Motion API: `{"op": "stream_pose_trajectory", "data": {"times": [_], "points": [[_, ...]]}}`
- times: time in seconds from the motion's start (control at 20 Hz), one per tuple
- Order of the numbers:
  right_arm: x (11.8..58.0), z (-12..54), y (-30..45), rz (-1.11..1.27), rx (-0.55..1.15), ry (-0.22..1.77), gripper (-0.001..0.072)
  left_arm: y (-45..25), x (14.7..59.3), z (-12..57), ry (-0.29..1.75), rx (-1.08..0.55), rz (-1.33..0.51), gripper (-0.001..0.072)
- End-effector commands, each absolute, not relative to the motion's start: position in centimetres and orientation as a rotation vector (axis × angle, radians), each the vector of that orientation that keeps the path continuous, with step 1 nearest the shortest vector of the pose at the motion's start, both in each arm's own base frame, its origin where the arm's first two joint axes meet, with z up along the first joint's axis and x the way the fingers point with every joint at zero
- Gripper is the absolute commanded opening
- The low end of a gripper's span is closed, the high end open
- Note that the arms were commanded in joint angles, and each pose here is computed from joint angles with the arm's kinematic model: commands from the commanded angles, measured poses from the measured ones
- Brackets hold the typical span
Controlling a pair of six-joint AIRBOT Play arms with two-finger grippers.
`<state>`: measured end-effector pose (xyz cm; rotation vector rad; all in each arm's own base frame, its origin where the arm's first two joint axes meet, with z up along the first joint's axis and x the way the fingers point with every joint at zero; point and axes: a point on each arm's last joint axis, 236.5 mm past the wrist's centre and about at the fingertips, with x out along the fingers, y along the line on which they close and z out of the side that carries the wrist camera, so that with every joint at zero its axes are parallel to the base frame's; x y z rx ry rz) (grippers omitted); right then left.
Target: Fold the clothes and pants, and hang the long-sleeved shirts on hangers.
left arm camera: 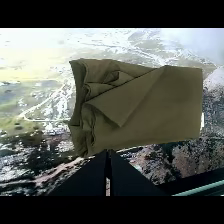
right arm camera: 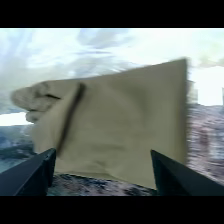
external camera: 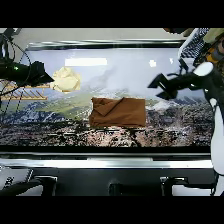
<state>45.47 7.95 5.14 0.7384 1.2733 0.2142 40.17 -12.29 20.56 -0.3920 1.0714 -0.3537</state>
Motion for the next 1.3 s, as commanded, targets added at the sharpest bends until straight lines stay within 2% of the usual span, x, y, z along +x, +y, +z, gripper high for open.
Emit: {"op": "stream_pose_trajectory", "data": {"times": [0.0, 0.1, 0.25, 0.45, 0.65, 0.75, 0.8, 0.85, 0.9, 1.05, 1.25], "points": [[42.8, 0.0, 4.9, 0.247, 0.786, 1.364, 0.0677, -12.2, 40.2, 20.6, 1.071, -0.392, -0.353, 0.0019], [41.8, -3.3, 6.3, 0.291, 0.804, 1.418, 0.0677, -12.2, 40.2, 20.6, 1.071, -0.392, -0.353, 0.0019], [41.8, -7.0, 7.7, 0.306, 0.823, 1.448, 0.0612, -12.3, 40.2, 20.6, 1.069, -0.393, -0.353, 0.0019], [42.3, -8.8, 9.9, 0.351, 0.891, 1.464, 0.0591, -12.2, 40.3, 20.6, 1.064, -0.394, -0.352, 0.0019], [41.8, -9.4, 11.8, 0.387, 0.852, 1.493, 0.0514, -12.2, 41.1, 21.1, 1.027, -0.403, -0.348, 0.0019], [41.8, -9.6, 12.5, 0.393, 0.831, 1.492, 0.0364, -12.2, 41.3, 20.9, 1.030, -0.405, -0.347, 0.0020], [41.9, -9.5, 12.9, 0.398, 0.834, 1.487, 0.0240, -12.3, 41.3, 20.8, 1.033, -0.408, -0.345, 0.0019], [42.2, -9.2, 13.0, 0.400, 0.850, 1.476, 0.0052, -12.3, 41.4, 20.7, 1.035, -0.409, -0.345, 0.0019], [42.6, -8.5, 13.4, 0.413, 0.885, 1.458, 0.0032, -12.3, 41.4, 20.6, 1.036, -0.409, -0.345, 0.0019], [45.0, -5.0, 13.6, 0.434, 0.914, 1.407, 0.0030, -12.3, 41.4, 20.6, 1.036, -0.409, -0.345, 0.0020], [50.7, 1.7, 12.0, 0.361, 0.902, 1.257, 0.0030, -12.3, 41.4, 20.6, 1.037, -0.408, -0.345, 0.0019]]}}
